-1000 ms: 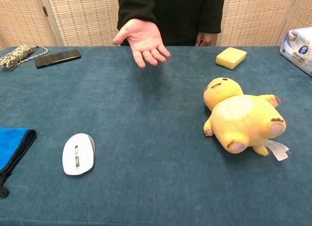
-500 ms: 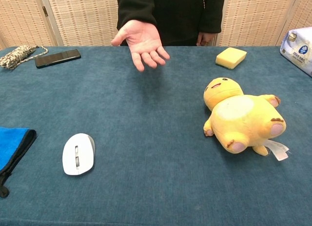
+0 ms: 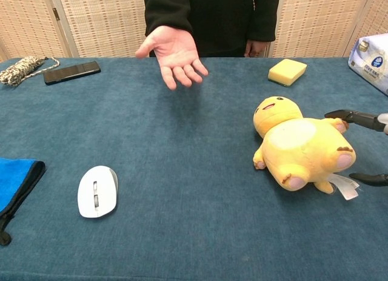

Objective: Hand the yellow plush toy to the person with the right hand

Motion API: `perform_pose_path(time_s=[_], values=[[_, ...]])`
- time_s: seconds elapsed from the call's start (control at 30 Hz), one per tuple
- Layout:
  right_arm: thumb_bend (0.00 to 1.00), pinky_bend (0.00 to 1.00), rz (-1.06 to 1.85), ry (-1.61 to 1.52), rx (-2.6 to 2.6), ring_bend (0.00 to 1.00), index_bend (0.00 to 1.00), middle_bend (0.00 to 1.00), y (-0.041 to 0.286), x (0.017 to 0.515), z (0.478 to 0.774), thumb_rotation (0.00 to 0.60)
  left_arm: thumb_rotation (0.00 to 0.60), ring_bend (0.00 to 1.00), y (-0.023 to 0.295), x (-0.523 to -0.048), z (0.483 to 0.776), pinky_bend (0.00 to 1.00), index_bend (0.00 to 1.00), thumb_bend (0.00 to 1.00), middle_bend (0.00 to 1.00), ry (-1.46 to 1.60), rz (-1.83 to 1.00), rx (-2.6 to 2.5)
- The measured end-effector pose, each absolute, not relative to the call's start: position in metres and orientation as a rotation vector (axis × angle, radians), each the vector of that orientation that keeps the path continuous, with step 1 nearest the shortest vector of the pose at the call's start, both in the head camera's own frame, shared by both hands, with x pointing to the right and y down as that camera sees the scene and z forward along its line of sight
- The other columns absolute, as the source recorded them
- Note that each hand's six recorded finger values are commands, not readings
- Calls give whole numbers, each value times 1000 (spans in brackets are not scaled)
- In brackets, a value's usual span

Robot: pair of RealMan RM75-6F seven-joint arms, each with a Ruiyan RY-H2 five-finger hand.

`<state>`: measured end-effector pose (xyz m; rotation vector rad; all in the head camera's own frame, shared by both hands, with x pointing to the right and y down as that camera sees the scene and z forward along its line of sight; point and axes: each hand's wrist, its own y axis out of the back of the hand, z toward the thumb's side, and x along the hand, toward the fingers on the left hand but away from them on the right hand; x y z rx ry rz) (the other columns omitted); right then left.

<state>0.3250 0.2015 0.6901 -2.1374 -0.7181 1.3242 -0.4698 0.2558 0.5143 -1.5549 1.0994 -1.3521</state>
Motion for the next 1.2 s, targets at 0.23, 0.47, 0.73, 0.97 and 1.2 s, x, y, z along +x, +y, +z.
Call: perform_pose_path(time_s=[0.23, 0.47, 0.73, 0.97, 1.2], values=[[285, 286, 1258, -725, -2158, 144, 57, 155, 201, 309, 707, 600, 600, 68, 256, -470, 515, 260, 0, 240, 50, 1096, -1354, -1557], [427, 771, 1111, -829, -2105, 593, 549, 636, 191, 295, 700, 600, 600, 69, 256, -469, 514, 260, 0, 240, 50, 1095, -1347, -1559], [475, 823, 957, -966, -2043, 643, 615, 680, 178, 296, 671, 600, 600, 69, 257, -468, 514, 260, 0, 240, 51, 1092, -1347, -1559], [470, 823, 823, -1108, -1999, 643, 615, 679, 155, 293, 628, 600, 600, 69, 257, -465, 516, 260, 0, 240, 51, 1081, -1347, -1567], [459, 823, 677, -1210, -1977, 643, 615, 679, 108, 254, 588, 600, 600, 69, 254, -466, 519, 260, 0, 240, 51, 1088, -1350, -1583]])
